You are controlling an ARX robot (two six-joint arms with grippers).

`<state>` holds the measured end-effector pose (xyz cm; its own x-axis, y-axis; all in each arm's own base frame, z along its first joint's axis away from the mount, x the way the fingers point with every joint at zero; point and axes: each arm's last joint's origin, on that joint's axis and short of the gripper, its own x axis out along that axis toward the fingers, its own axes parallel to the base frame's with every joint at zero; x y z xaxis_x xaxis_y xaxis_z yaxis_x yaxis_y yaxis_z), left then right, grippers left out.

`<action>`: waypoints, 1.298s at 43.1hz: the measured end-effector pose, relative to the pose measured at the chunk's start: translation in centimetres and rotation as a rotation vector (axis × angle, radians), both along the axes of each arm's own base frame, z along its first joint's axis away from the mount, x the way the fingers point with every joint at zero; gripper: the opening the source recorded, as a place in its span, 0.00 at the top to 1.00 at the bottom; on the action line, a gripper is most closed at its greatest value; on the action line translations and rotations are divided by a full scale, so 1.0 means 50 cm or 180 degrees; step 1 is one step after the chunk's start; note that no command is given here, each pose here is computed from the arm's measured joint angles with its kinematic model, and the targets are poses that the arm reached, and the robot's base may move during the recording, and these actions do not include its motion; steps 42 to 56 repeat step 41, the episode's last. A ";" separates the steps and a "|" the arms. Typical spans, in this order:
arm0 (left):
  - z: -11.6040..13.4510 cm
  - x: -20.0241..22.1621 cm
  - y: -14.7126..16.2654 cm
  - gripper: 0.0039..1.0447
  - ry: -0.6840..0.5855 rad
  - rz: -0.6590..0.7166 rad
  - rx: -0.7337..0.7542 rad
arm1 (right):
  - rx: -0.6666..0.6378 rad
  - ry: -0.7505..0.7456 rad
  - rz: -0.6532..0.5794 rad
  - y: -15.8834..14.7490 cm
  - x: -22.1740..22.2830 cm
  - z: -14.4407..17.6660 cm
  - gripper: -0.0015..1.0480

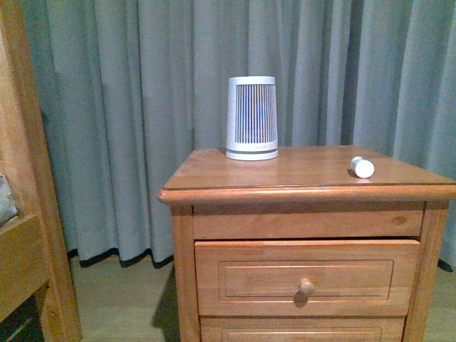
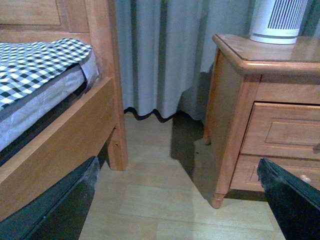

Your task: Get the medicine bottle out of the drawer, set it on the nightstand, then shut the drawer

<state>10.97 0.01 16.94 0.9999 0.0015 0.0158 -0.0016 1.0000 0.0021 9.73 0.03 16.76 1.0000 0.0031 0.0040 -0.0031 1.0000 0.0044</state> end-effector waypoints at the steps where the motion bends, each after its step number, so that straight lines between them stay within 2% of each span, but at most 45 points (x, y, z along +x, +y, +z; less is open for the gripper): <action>1: 0.000 0.000 0.000 0.06 -0.0001 0.0000 0.0000 | 0.0000 -0.0001 -0.0001 0.000 0.000 0.000 0.97; 4: 0.000 0.000 0.000 0.06 -0.0001 0.0000 0.0000 | 0.0000 -0.0001 0.0000 0.000 0.000 0.000 0.97; 6: 0.000 0.000 0.000 0.06 -0.0001 0.0000 0.0000 | -0.0005 -0.0001 0.0000 0.000 0.000 0.000 0.92; 13: 0.000 0.000 0.000 0.06 -0.0001 0.0000 0.0000 | -0.0005 -0.0001 0.0000 0.000 0.000 0.000 0.67; 17: 0.000 0.000 0.000 0.06 -0.0001 0.0000 0.0000 | -0.0005 -0.0001 0.0000 0.000 0.000 0.000 0.48; 26: 0.000 0.000 0.000 0.06 -0.0001 0.0000 0.0000 | -0.0005 -0.0002 0.0000 0.000 0.000 0.000 0.19; 29: 0.000 0.000 0.000 0.06 -0.0001 0.0000 0.0000 | -0.0004 -0.0002 0.0000 0.000 0.000 0.000 0.05; 56: 0.000 0.000 0.000 0.06 -0.0001 0.0000 0.0000 | -0.0005 -0.0002 0.0000 0.000 0.000 0.000 0.07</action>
